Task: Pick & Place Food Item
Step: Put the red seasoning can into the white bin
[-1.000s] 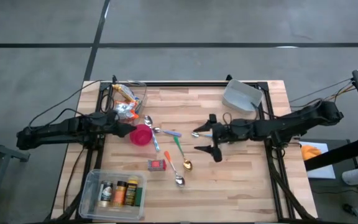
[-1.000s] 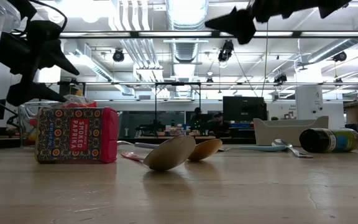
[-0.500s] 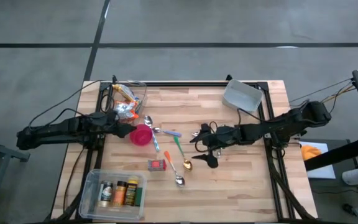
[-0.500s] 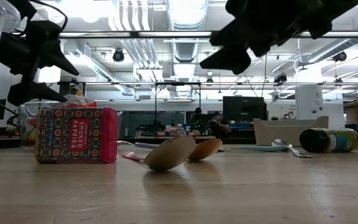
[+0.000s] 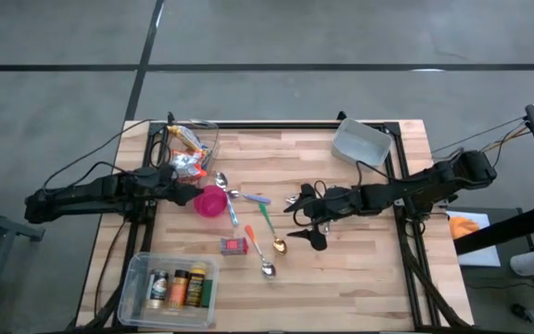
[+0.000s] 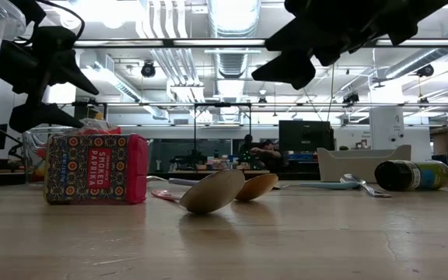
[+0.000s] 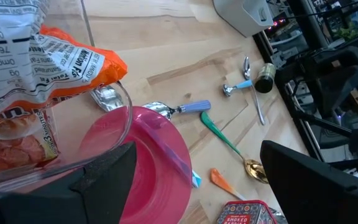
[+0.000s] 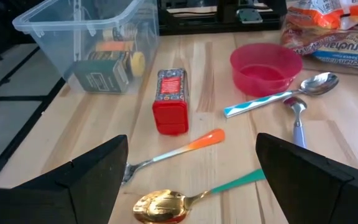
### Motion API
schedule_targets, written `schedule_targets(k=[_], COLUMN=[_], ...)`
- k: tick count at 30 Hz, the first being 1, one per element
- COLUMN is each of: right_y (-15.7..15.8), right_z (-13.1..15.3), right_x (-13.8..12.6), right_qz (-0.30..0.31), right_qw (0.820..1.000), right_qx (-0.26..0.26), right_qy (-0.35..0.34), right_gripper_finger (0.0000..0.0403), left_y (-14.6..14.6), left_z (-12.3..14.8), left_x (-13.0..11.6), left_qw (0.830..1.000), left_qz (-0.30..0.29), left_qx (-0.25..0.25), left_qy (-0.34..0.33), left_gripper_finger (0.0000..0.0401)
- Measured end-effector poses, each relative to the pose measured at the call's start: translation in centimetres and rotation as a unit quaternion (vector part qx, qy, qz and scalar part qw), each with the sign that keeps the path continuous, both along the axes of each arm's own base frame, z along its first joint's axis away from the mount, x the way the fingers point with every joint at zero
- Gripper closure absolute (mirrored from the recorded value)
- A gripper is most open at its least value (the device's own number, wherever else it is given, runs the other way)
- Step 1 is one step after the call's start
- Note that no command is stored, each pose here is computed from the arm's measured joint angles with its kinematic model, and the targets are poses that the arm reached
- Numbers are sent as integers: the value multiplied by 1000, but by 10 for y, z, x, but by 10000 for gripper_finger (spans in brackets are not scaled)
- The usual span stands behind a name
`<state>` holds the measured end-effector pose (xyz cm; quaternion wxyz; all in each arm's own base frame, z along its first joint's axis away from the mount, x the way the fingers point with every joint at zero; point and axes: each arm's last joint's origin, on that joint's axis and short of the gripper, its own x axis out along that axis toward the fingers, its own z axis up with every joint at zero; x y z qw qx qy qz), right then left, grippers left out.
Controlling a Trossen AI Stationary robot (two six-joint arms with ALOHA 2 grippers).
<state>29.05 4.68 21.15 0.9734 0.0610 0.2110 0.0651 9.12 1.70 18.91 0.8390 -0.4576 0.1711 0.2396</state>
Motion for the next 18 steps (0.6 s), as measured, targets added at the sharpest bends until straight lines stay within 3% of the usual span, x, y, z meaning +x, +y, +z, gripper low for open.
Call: schedule_targets(k=[6, 9, 14, 18], right_y=[0, 0, 0, 0], right_z=[0, 0, 0, 0], right_x=[0, 0, 0, 0], right_qz=[0, 0, 0, 0], right_qw=[1000, 1000, 1000, 1000], right_qx=[0, 0, 0, 0], right_qy=[0, 0, 0, 0], right_gripper_finger=[51, 51, 51, 51], left_y=[0, -1, -6, -6], left_z=[0, 2, 28, 61], left_x=[0, 1, 4, 3], left_qw=[1000, 999, 988, 983], left_qz=[2, -3, -140, -160], left_qx=[-4, -33, 38, 72], left_qy=[-1, -16, -46, -48], left_gripper_finger=[55, 55, 55, 55])
